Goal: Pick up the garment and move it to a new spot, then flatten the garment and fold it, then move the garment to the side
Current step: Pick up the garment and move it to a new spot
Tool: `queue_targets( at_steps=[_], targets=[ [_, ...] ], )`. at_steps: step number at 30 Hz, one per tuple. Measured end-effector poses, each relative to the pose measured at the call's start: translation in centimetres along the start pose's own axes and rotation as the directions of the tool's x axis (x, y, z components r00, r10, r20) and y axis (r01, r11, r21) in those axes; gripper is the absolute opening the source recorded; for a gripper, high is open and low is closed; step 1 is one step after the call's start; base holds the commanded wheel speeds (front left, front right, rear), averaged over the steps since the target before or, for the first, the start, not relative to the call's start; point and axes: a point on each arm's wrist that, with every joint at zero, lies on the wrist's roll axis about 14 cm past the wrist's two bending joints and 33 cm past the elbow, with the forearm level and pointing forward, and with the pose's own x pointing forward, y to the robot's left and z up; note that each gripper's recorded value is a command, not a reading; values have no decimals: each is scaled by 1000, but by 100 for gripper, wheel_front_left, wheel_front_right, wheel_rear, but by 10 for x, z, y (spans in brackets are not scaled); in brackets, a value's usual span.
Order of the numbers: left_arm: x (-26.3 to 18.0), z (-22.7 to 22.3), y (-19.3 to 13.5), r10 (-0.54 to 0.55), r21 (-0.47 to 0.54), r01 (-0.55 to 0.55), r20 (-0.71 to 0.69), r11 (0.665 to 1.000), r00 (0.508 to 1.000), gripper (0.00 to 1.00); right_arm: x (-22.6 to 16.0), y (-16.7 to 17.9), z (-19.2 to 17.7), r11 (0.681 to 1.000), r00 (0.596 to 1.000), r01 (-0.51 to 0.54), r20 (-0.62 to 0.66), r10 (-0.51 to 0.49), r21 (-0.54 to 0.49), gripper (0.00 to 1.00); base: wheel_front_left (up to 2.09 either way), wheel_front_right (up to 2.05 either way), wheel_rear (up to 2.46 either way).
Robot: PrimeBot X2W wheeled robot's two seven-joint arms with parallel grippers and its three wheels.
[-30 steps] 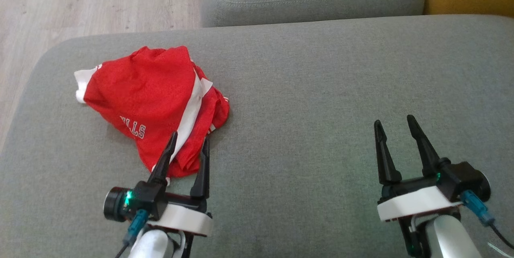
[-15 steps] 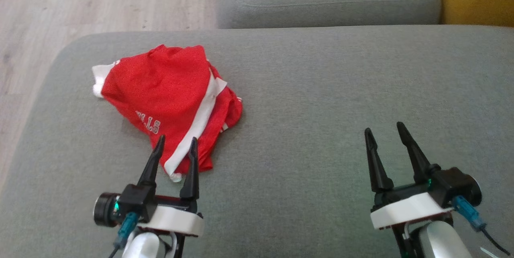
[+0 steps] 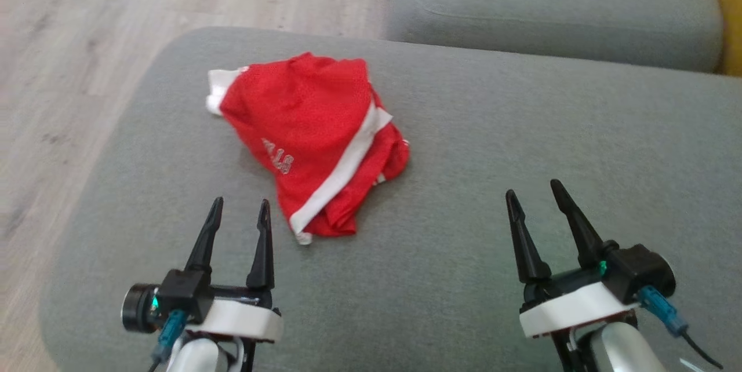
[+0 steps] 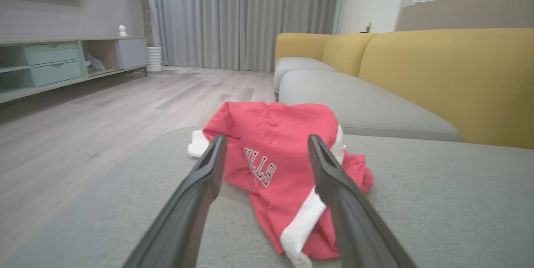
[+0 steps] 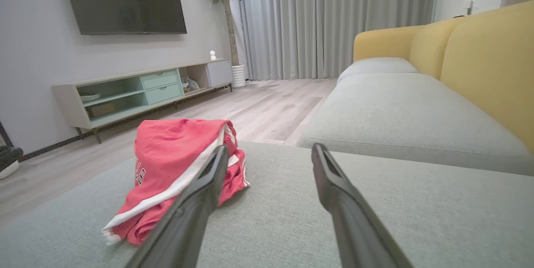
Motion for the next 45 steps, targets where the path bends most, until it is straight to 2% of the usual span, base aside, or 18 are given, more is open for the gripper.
queue_targets(
  at_steps=[15,21,25,28,31,33,36,38,39,41,45],
  targets=[
    [-39,-1,43,138,7,-138,1,990,990,100,10,54,-7,986,986,-164,-21,164,29,100,0,0,0],
    [-34,-8,40,105,18,-104,-25,994,994,100,10,53,-12,986,986,-161,-33,163,41,100,0,0,0],
    [-9,-9,33,11,75,-7,-53,997,999,100,11,43,-21,990,989,-132,-53,135,56,100,0,0,0],
    [35,9,27,-71,118,80,-74,990,995,100,15,32,-25,993,992,-109,-59,112,53,100,0,0,0],
    [88,35,19,-146,199,166,-113,966,983,100,24,19,-26,995,995,-80,-52,83,50,100,0,0,0],
    [118,46,9,-198,229,232,-164,945,966,100,28,9,-27,997,997,-57,-50,60,52,100,0,0,0],
    [150,40,0,-240,208,307,-295,929,925,100,31,-6,-30,998,998,-20,-54,23,53,100,0,0,0],
    [163,24,3,-235,198,330,-391,923,890,100,30,-17,-34,999,998,8,-62,-5,53,100,0,0,0],
    [171,7,7,-228,176,344,-473,922,851,100,28,-28,-36,997,997,44,-65,-39,70,100,0,0,0],
    [175,-14,8,-225,141,354,-548,925,806,100,25,-39,-40,994,995,77,-76,-72,77,100,0,0,0],
    [179,-49,10,-203,168,397,-645,902,737,100,19,-56,-47,989,988,129,-97,-122,70,100,0,0,0]
  ],
)
